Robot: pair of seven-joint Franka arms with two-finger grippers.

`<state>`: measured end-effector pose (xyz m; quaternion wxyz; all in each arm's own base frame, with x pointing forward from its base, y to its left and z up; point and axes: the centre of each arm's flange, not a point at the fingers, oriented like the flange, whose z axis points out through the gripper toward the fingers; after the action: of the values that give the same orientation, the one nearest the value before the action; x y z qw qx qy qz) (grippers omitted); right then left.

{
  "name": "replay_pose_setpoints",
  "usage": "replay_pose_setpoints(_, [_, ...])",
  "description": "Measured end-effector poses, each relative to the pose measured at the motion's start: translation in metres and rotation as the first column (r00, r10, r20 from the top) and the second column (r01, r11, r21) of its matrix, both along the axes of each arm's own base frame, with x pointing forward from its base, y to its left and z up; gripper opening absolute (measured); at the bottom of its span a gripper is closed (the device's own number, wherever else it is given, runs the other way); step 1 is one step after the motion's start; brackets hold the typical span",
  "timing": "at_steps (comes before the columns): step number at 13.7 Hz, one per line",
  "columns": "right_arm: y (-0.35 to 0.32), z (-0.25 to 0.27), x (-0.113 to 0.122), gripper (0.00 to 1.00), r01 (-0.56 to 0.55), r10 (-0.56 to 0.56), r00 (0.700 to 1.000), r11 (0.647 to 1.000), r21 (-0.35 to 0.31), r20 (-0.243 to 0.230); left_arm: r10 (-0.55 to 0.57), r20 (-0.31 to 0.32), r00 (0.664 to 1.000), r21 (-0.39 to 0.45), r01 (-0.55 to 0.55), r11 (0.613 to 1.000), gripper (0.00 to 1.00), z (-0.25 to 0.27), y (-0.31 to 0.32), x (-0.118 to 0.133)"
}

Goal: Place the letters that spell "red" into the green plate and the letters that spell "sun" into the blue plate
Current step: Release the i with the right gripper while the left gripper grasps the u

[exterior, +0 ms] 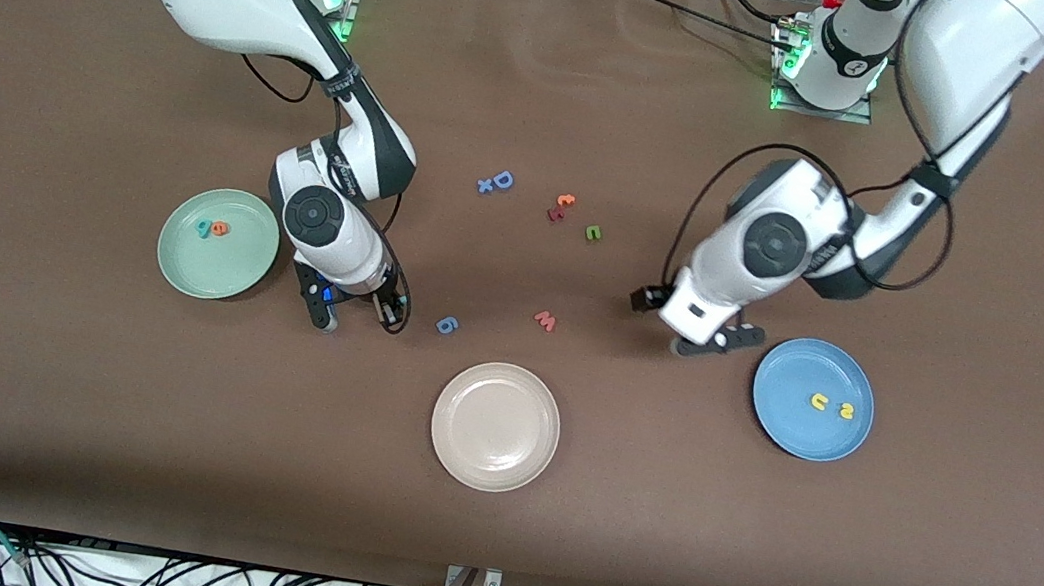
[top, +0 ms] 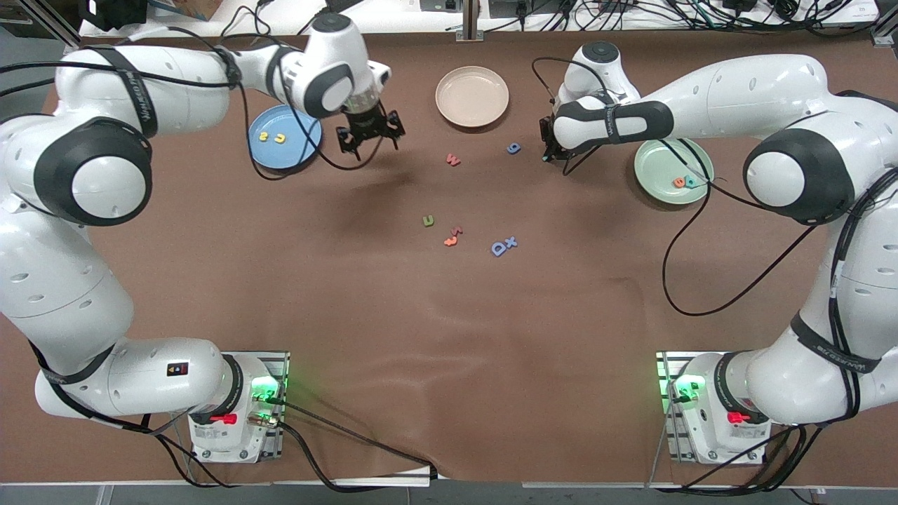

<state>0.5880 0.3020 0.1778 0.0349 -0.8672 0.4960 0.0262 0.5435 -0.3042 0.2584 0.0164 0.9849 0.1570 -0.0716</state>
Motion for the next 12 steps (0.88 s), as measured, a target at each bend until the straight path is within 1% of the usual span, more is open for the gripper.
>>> replay_pose_setpoints(1, [-0.001,0.002,0.001,0.09,-0.012,0.012,1.000,1.000,-0.007,-0.002,0.002,0.002,1.000,0.016,-0.002,1.000,1.00,-0.005,-0.020,-0.016])
replay_pose_setpoints(2, [-0.003,0.007,0.002,0.09,-0.029,0.029,0.999,0.999,-0.023,-0.017,0.005,0.003,1.000,0.020,-0.005,1.000,1.00,-0.010,-0.037,-0.030])
replay_pose_setpoints(5, [-0.026,0.046,0.011,0.09,-0.098,0.091,0.992,0.992,-0.082,-0.085,0.011,0.003,1.000,0.014,-0.011,1.000,0.99,-0.024,-0.075,-0.070])
replay_pose_setpoints(7, [-0.051,0.074,0.014,0.09,-0.149,0.134,0.982,0.983,-0.109,-0.134,0.010,0.001,1.000,0.016,-0.010,1.000,0.99,-0.029,-0.090,-0.087])
replay_pose_setpoints(9, [-0.081,0.089,0.015,0.09,-0.205,0.180,0.965,0.971,-0.120,-0.192,0.006,0.009,1.000,0.009,-0.006,1.000,0.99,-0.033,-0.099,-0.098])
replay_pose_setpoints(12, [-0.132,0.090,0.014,0.09,-0.298,0.267,0.932,0.950,-0.096,-0.245,-0.001,0.061,0.998,0.035,-0.001,0.999,0.98,-0.049,-0.101,-0.118])
